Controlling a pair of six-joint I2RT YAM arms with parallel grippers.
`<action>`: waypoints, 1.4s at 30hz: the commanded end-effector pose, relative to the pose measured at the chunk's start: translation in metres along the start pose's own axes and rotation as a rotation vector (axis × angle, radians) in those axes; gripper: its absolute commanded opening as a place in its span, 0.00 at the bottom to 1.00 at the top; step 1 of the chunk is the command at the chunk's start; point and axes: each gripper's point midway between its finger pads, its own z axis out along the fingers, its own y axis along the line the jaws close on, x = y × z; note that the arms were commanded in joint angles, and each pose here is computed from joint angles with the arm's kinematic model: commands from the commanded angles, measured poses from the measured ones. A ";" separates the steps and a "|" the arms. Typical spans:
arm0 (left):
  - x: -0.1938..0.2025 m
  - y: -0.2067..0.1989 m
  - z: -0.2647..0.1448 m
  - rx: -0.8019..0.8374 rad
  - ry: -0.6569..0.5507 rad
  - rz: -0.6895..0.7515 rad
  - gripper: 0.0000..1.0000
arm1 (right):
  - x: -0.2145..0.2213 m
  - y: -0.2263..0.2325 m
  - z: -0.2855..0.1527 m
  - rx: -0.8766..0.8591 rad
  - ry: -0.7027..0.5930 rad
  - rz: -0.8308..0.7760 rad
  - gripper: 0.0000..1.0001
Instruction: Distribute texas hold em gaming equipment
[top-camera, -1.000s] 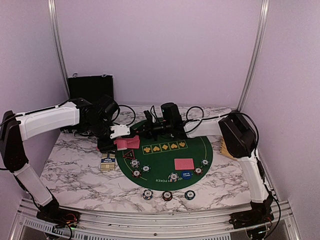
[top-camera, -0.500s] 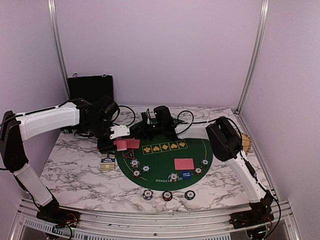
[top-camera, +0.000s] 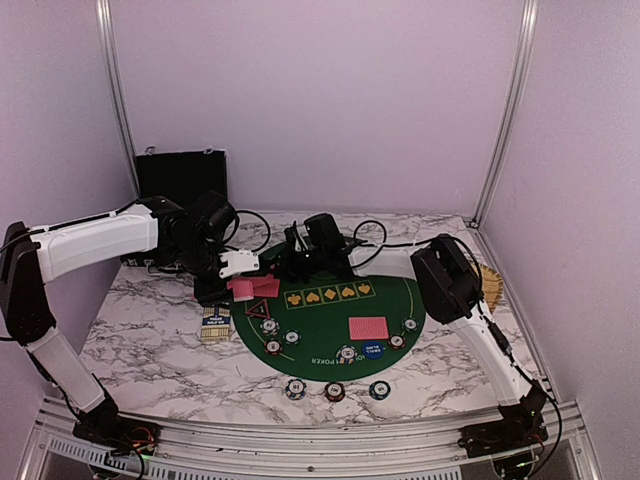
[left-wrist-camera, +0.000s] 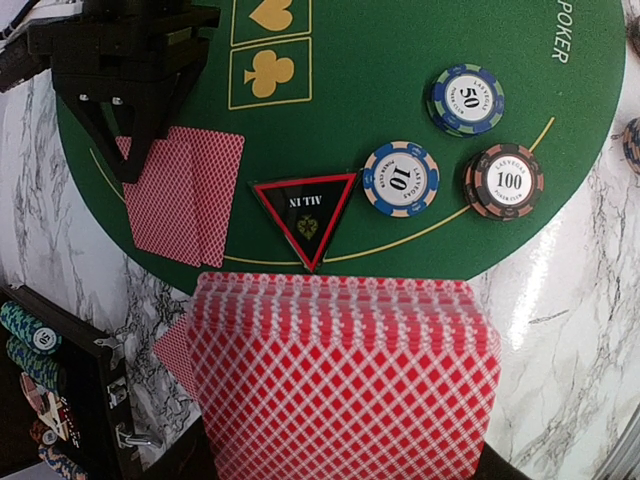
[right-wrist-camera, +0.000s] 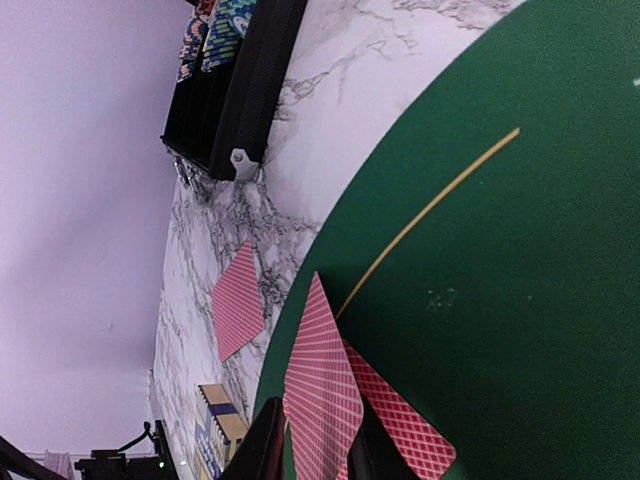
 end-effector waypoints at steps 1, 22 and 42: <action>0.000 0.000 -0.010 -0.006 -0.016 0.002 0.02 | -0.004 -0.006 -0.010 0.068 -0.008 -0.034 0.27; 0.000 -0.001 -0.009 0.002 -0.014 0.000 0.02 | -0.010 0.002 -0.056 0.232 -0.066 -0.131 0.68; -0.006 0.003 -0.011 0.000 -0.027 -0.006 0.02 | 0.097 0.103 -0.098 -0.260 0.108 0.002 0.92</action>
